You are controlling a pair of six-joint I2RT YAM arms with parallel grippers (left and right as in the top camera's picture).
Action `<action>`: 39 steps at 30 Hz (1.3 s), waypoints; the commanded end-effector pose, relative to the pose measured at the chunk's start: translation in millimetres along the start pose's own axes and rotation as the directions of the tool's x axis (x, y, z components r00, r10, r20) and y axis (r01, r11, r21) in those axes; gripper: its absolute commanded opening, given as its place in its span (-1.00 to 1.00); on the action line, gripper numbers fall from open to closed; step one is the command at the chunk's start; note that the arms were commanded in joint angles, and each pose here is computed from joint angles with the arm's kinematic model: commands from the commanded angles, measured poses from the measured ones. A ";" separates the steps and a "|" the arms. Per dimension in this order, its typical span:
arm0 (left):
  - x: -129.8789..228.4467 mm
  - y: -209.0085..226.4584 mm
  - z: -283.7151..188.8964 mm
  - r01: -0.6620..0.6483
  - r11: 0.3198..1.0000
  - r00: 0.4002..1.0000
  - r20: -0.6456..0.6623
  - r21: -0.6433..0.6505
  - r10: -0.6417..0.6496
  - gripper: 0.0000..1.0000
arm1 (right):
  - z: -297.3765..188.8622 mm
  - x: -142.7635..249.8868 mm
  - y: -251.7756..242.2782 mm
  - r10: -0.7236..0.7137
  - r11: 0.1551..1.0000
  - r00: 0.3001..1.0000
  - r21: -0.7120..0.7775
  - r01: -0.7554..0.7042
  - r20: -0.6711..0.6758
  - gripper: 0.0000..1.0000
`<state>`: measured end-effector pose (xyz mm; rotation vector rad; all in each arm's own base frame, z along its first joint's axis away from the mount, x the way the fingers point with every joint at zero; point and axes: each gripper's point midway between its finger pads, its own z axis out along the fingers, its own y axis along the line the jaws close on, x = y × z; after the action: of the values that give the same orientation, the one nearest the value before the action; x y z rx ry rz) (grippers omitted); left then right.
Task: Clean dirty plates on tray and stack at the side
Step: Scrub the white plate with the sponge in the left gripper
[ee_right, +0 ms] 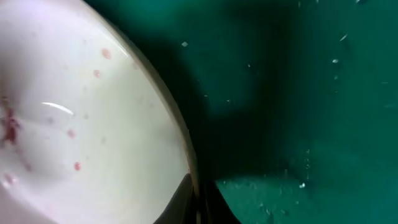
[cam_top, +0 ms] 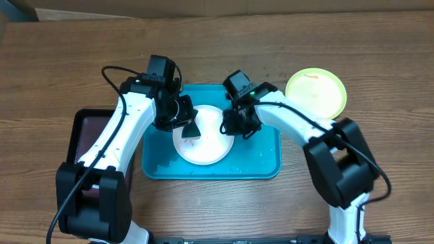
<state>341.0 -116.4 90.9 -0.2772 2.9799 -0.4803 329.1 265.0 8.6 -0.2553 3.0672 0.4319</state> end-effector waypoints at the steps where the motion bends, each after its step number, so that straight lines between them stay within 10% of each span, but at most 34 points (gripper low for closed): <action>1: 4.5 -2.3 11.0 -0.014 1.000 0.999 -0.034 0.005 0.014 -0.92 | 0.4 -2.0 7.1 -0.005 1.000 1.000 -0.026 0.005 -0.002 -0.93; 21: 33.8 -11.9 108.2 -0.064 0.998 0.965 -0.252 0.029 0.069 -0.92 | 0.1 -9.0 9.5 -0.010 0.999 1.000 -0.036 0.011 0.026 -0.93; 33: 15.1 116.2 101.3 -0.032 0.800 0.990 -0.128 -0.599 -0.057 -0.92 | 0.1 -11.1 4.7 -0.010 1.000 0.999 -0.008 0.010 0.038 -0.93; 39: 8.3 140.5 85.6 0.020 0.721 0.994 -0.065 -0.693 -0.091 -0.92 | 0.1 -11.8 2.2 -0.009 1.000 0.999 0.006 0.009 0.043 -0.93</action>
<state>337.5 -116.9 1.6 -0.2918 3.1886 -0.0801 330.9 285.4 8.7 -0.2967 3.0250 0.5091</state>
